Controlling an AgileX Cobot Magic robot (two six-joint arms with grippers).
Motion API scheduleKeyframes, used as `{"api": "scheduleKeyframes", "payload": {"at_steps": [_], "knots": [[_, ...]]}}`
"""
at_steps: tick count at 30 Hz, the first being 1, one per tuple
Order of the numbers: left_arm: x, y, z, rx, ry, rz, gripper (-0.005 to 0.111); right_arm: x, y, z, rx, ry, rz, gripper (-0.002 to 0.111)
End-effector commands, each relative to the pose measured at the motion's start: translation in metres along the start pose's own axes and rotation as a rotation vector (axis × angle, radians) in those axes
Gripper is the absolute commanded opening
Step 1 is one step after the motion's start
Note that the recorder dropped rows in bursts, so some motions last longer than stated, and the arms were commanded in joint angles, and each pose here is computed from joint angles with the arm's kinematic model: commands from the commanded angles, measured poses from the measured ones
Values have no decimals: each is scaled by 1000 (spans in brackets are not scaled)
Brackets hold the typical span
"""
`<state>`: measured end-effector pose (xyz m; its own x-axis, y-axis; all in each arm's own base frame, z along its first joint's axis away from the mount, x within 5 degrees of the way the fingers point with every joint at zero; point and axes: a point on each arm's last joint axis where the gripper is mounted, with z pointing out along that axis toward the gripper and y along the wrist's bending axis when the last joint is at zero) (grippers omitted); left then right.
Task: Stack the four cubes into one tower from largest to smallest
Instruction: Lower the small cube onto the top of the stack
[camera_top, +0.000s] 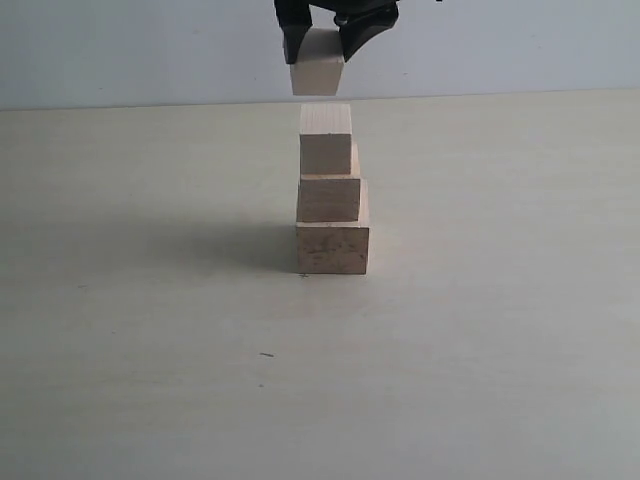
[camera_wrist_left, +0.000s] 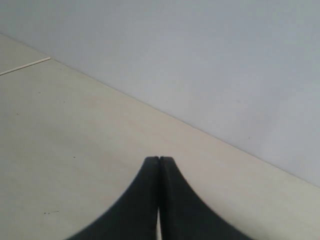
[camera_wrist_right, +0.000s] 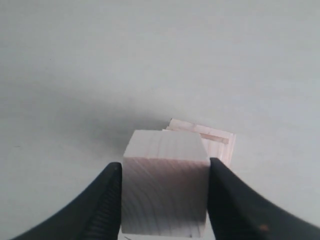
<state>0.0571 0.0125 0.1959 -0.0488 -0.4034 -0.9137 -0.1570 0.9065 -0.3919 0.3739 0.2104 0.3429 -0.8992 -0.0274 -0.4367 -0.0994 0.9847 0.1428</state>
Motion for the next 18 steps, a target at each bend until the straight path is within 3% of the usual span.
{"api": "scheduleKeyframes", "payload": {"at_steps": [1,12,18], "knots": [[0,-1,0,8,2,10,0,5,-5,12,25,33,-12,0],[0,-1,0,8,2,10,0,8,-4,20,23,62,-15,0],[0,-1,0,8,2,10,0,6,-9,25,81,46,-31,0]]}}
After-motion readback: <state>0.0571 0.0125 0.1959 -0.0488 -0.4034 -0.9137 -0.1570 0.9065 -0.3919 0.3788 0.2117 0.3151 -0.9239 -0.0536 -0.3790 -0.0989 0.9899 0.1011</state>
